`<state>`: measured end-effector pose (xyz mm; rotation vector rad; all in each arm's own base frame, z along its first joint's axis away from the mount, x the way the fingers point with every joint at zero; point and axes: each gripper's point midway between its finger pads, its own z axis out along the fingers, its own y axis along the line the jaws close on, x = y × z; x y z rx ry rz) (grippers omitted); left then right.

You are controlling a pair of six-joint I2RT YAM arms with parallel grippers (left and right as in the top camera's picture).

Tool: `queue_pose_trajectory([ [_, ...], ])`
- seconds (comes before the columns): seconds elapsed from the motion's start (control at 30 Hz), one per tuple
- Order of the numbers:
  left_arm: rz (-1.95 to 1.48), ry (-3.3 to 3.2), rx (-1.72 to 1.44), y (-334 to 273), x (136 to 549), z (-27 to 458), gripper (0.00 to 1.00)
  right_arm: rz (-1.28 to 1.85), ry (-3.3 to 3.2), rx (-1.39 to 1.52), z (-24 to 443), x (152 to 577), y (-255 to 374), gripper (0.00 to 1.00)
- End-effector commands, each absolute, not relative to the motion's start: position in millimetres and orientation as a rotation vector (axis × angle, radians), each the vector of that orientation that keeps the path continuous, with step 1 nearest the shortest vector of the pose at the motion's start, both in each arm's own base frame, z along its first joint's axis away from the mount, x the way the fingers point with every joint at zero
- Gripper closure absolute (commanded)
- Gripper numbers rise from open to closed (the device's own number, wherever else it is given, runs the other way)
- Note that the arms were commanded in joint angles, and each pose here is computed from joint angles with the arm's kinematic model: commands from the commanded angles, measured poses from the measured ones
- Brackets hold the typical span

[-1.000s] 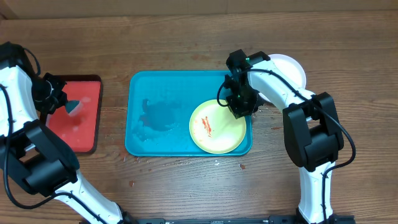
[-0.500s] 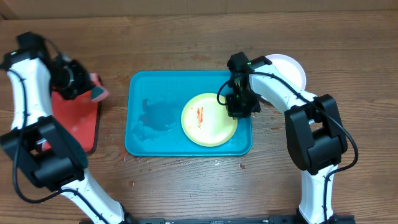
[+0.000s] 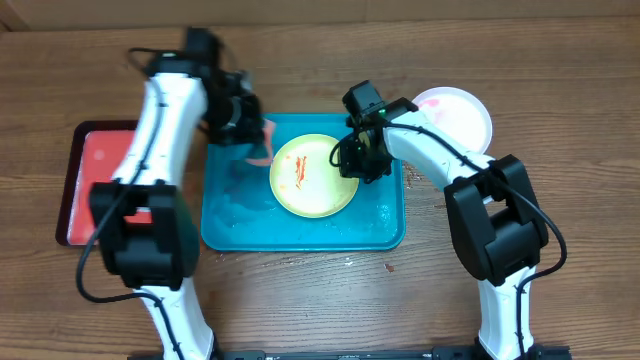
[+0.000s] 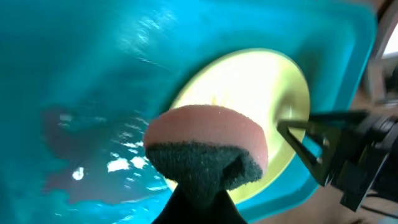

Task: Clean dirty plates on tray and stack at the side
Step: 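Bring the sponge from the red tray onto the yellow-green plate with the left gripper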

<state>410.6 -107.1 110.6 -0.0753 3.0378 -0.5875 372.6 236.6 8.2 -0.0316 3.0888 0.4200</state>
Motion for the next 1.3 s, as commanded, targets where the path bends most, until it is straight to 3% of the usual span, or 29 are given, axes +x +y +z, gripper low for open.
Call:
queue_pose_trajectory([
  [0.0, -0.434, 3.057, 0.06, -122, 402, 108, 0.96, 0.313, 3.169, 0.109, -11, 359, 222, 0.62],
  [0.07, -0.414, 3.059, 0.121, -138, 399, 105, 0.96, 0.293, 3.194, 0.172, -11, 353, 219, 0.66],
  [0.2, -0.42, 3.05, 0.181, -165, 398, 99, 0.96, 0.284, 3.201, 0.235, -11, 351, 219, 0.88],
  [0.4, -0.414, 3.099, 0.167, -178, 395, 75, 0.96, 0.26, 3.195, 0.262, -12, 352, 216, 0.96],
  [0.8, -0.445, 3.292, 0.084, -193, 383, -19, 0.96, 0.222, 3.159, 0.256, -13, 360, 213, 0.96],
  [1.0, 0.122, 3.312, 0.093, -131, 386, -54, 0.96, 0.203, 3.156, 0.256, -14, 360, 211, 0.96],
  [1.13, 0.565, 3.187, -0.02, -82, 399, -44, 0.96, 0.205, 3.152, 0.256, -14, 361, 211, 0.96],
  [1.27, 0.782, 3.062, -0.14, -59, 410, -30, 0.96, 0.21, 3.145, 0.254, -14, 363, 212, 0.96],
])
